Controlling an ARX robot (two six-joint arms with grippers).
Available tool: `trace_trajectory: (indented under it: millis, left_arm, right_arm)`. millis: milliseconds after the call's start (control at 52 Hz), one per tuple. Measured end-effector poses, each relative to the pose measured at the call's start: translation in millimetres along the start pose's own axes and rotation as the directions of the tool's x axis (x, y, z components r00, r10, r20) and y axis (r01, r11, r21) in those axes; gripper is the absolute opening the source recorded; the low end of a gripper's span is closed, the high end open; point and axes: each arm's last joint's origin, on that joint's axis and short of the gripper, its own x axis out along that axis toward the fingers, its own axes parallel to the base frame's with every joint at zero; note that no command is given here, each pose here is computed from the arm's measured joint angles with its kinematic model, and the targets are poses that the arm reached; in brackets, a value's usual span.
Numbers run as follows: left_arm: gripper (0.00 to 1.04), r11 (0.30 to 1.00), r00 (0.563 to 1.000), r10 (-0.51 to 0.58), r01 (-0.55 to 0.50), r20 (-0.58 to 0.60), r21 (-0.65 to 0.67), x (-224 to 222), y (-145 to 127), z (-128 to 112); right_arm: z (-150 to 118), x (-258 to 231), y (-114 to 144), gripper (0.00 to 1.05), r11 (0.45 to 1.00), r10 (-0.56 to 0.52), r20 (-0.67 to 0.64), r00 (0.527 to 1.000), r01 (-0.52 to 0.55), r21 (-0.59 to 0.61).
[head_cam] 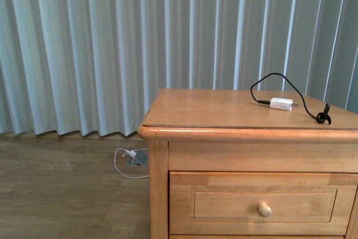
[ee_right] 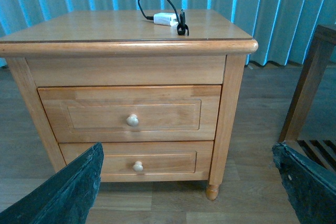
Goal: Place pink marker in drawer with both arms
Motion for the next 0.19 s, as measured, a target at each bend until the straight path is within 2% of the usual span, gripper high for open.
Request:
trace_trajectory:
  millis: [192]
  left_arm:
    - [0.99, 1.0, 1.0, 0.0, 0.0, 0.0, 0.0, 0.0, 0.0, 0.0]
  right_arm:
    - [0.0, 0.0, 0.0, 0.96, 1.0, 0.0, 0.0, 1.0, 0.0, 0.0]
